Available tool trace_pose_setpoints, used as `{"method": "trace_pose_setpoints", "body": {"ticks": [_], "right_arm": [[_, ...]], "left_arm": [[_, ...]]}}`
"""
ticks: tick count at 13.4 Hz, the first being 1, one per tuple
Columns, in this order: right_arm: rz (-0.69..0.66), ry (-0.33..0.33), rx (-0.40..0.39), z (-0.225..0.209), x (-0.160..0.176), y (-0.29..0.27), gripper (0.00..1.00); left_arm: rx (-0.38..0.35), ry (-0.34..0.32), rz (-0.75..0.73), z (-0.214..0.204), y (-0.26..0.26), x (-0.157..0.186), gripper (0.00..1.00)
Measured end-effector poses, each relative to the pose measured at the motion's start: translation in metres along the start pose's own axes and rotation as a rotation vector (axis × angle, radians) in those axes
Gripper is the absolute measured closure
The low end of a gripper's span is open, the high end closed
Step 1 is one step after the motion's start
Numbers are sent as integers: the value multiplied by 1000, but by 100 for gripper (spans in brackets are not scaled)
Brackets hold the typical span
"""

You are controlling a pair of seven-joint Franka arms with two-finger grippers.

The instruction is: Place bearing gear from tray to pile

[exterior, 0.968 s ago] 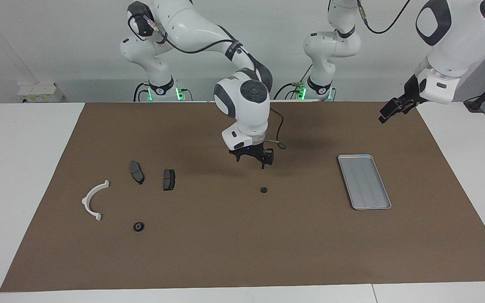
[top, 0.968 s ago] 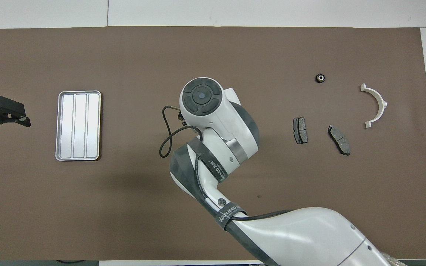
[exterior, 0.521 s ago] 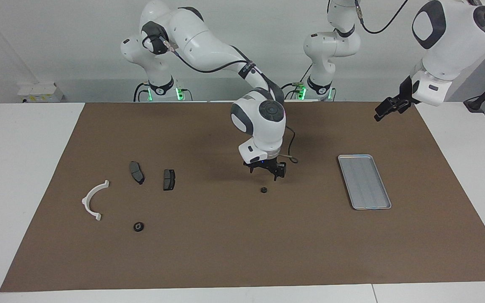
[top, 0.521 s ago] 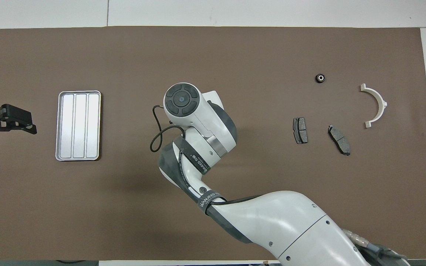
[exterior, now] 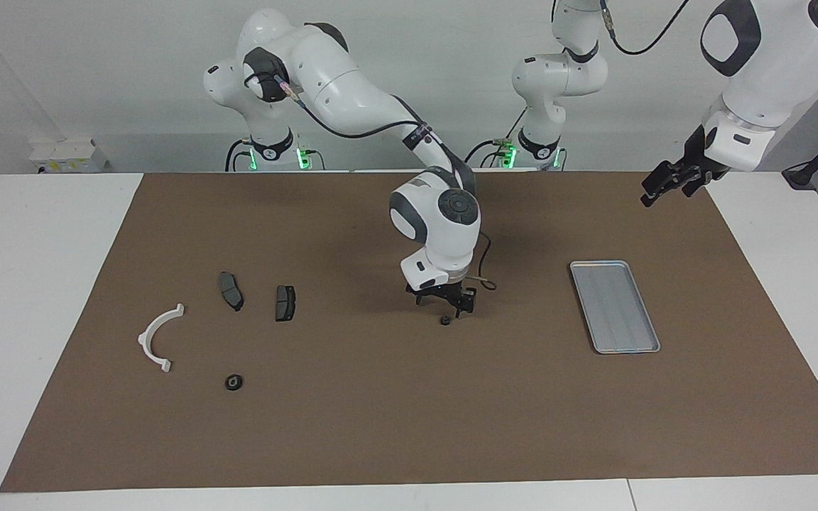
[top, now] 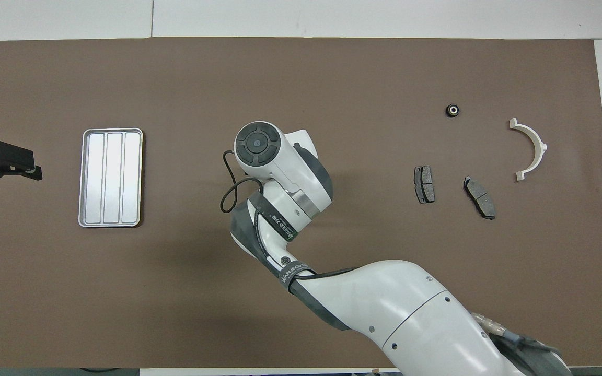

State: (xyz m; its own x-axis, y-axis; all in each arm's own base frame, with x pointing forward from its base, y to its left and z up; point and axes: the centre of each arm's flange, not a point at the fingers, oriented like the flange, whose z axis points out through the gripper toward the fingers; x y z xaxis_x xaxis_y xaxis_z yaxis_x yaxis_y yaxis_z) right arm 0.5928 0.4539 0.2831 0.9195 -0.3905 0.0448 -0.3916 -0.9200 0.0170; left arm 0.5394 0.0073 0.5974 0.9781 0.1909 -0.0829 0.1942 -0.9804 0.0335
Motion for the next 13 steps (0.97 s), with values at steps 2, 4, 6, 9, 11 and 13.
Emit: {"method": "trace_pose_setpoints", "body": {"ticks": [2, 4, 6, 9, 11, 13], "right_arm": [[0, 4, 7, 3, 2, -3, 0], [3, 11, 17, 2, 6, -6, 0], [9, 17, 27, -1, 11, -8, 1], [17, 20, 30, 0, 18, -7, 0], [15, 18, 27, 4, 17, -8, 10], [10, 19, 24, 6, 14, -9, 10]], "left_arm": [[-1, 5, 7, -6, 2, -6, 0], [0, 3, 19, -7, 3, -8, 0], [1, 0, 28, -6, 3, -8, 0], [1, 0, 28, -6, 3, -8, 0], [1, 0, 29, -6, 3, -8, 0], [1, 0, 37, -6, 7, -9, 0]]}}
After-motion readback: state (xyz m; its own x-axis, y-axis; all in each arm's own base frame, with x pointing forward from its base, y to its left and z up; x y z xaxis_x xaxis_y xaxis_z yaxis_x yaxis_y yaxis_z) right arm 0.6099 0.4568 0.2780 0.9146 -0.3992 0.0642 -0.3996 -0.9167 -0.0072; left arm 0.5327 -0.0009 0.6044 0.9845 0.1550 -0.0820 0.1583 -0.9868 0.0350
